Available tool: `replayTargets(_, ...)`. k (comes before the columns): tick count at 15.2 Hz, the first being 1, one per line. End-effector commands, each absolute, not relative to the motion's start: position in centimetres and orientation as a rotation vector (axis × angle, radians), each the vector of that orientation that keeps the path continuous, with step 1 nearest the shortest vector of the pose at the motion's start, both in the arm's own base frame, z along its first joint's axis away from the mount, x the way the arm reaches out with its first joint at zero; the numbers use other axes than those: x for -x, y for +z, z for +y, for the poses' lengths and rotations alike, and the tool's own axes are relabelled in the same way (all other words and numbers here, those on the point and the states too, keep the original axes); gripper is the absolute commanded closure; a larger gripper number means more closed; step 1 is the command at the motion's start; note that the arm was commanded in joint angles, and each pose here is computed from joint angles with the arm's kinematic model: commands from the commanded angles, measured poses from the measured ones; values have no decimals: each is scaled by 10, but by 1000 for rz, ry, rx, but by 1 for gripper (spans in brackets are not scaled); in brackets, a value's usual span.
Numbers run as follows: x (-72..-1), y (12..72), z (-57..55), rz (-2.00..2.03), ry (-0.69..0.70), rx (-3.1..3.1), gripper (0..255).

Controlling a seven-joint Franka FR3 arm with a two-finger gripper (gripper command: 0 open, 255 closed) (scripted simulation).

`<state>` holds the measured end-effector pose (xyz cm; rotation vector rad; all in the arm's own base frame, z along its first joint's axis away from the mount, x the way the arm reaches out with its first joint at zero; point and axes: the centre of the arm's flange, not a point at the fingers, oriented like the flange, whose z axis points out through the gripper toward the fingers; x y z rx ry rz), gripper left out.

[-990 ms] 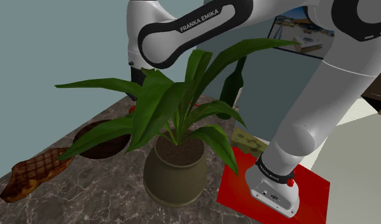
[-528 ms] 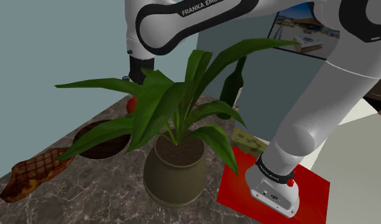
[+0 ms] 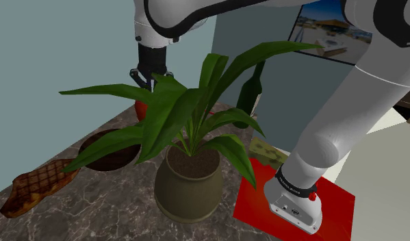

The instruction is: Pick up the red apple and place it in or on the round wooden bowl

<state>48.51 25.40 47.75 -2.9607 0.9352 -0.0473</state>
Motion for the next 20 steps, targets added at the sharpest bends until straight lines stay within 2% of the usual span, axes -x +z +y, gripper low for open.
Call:
replayTargets(1,-485,488,254,935,-47,2961,255)
replayTargets(8,-485,520,254,935,-47,2961,255)
replayTargets(20,-499,587,396,935,-47,2961,255)
